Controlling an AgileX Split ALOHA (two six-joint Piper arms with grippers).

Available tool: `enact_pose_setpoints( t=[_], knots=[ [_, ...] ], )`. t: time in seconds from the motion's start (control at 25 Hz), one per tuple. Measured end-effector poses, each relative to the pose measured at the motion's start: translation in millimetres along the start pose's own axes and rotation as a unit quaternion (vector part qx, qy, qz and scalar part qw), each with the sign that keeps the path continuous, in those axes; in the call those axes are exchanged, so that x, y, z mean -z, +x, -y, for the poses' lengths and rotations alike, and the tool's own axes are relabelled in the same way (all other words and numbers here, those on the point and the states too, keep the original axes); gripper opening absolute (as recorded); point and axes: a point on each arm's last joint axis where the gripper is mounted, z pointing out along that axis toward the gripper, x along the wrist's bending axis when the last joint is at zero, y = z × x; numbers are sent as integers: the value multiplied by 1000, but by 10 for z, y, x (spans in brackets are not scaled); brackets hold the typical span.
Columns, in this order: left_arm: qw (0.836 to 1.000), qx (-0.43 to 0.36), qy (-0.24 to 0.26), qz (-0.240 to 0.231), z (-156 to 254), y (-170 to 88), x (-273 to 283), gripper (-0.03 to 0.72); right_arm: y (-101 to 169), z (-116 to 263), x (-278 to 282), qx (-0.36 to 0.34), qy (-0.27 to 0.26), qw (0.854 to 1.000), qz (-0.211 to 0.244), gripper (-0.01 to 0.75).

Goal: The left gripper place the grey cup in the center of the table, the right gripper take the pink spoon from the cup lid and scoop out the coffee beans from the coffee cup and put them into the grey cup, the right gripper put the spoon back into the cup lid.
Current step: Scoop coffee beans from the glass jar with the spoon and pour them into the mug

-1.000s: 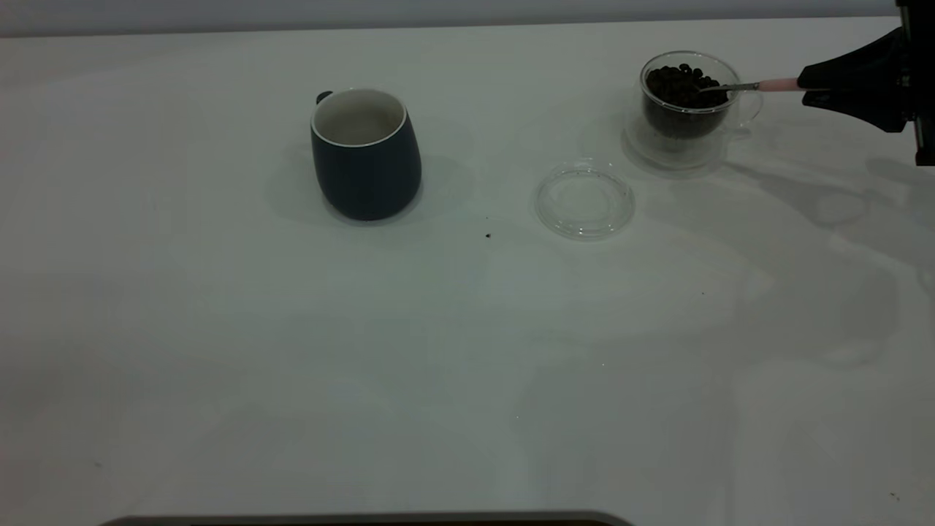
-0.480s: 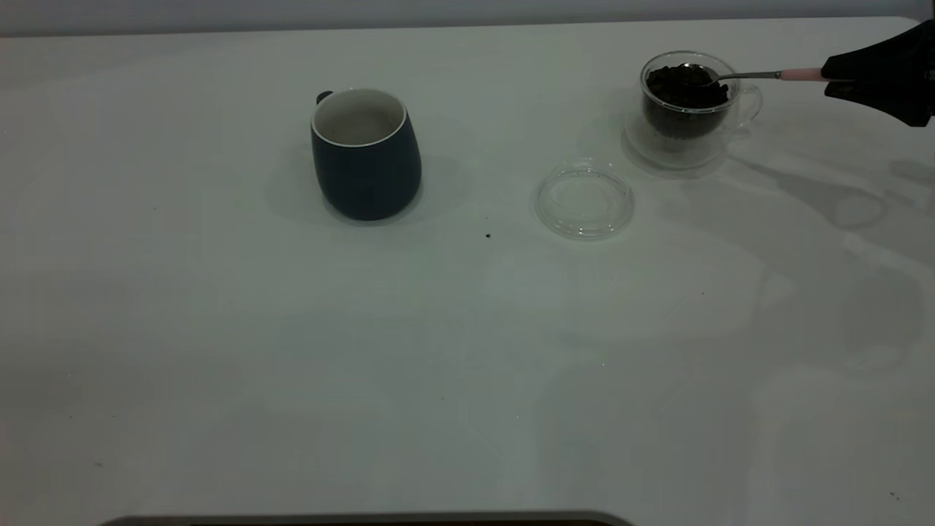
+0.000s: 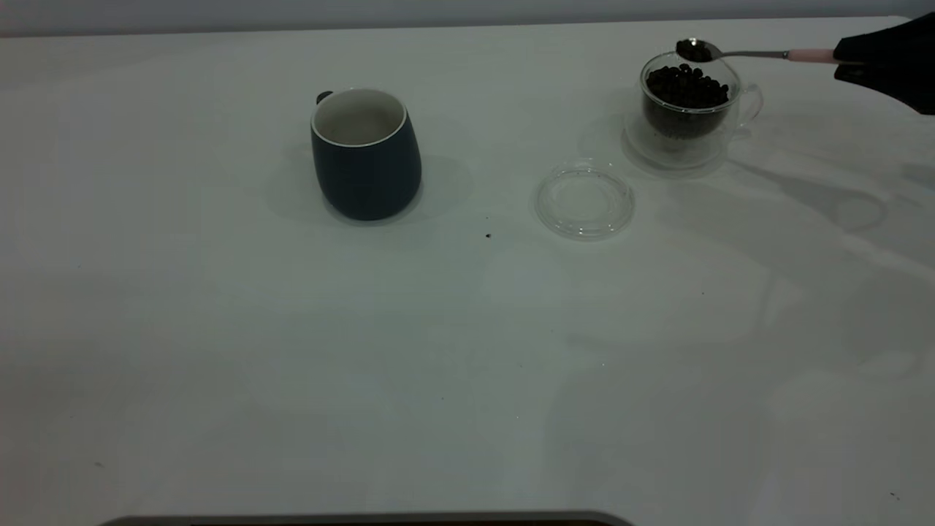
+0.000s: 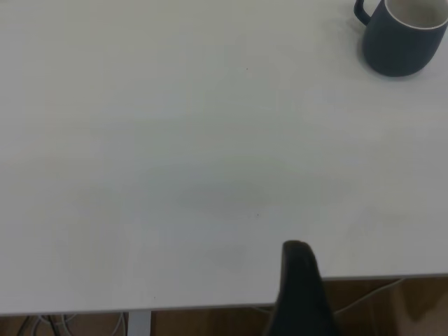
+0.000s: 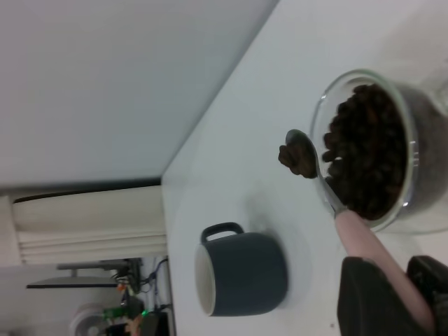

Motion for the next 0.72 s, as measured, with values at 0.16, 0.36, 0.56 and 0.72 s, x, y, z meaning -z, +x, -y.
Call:
enact_pose_setpoints(
  t=[0.16,0.36,0.56,0.72],
  knots=[
    [1000,0,0,0,0,0,0,586,14,16,-30,-16,5,1000,-1,113],
    [1000,0,0,0,0,0,0,586,91,101,-190,-26,25,999,-5,113],
    [1000,0,0,0,0,0,0,586,222,235,-442,-29,44,998,-15,113],
    [1000,0,0,0,0,0,0,586,329,371,-640,-22,69,997,-21,113]
  ],
)
